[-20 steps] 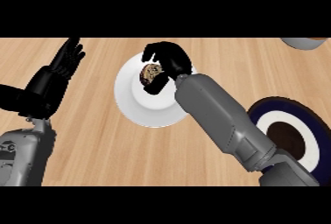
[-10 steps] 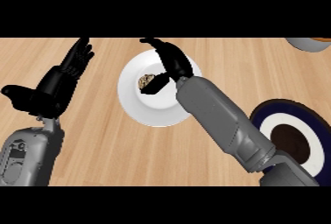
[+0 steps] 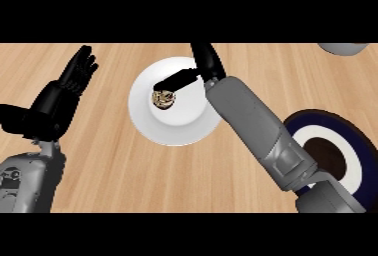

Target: Pick the cupcake from the plate and place it in the plate

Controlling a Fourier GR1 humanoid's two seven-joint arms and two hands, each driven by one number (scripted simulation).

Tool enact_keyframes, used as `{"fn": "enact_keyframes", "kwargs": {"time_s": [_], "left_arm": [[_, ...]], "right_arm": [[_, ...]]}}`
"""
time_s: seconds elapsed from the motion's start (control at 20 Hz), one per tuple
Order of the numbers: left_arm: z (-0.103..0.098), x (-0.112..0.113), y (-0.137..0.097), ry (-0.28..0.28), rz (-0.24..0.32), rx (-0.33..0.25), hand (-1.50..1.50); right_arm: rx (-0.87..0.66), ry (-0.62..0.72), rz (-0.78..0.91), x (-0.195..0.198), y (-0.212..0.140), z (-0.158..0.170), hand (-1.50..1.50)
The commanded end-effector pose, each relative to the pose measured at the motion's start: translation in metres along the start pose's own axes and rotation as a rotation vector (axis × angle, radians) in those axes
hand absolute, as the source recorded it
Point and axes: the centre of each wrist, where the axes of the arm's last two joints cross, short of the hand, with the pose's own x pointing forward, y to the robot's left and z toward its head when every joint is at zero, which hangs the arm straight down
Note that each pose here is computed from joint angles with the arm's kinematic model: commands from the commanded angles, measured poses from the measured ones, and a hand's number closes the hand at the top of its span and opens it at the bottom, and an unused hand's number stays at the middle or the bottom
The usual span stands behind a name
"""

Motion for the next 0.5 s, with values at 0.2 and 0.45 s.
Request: {"fn": "enact_keyframes", "kwargs": {"time_s": [0.2,0.45], "left_arm": [[0.021,-0.011,0.013,0.012,0.005,0.037,0.00],[0.016,0.000,0.011,0.016,-0.005,0.024,0.00]], "right_arm": [[-0.074,0.012,-0.155,-0.037,-0.049,0.000,-1.50],[-0.078,-0.046,-0.150,-0.052,-0.104,0.002,-1.50]]}}
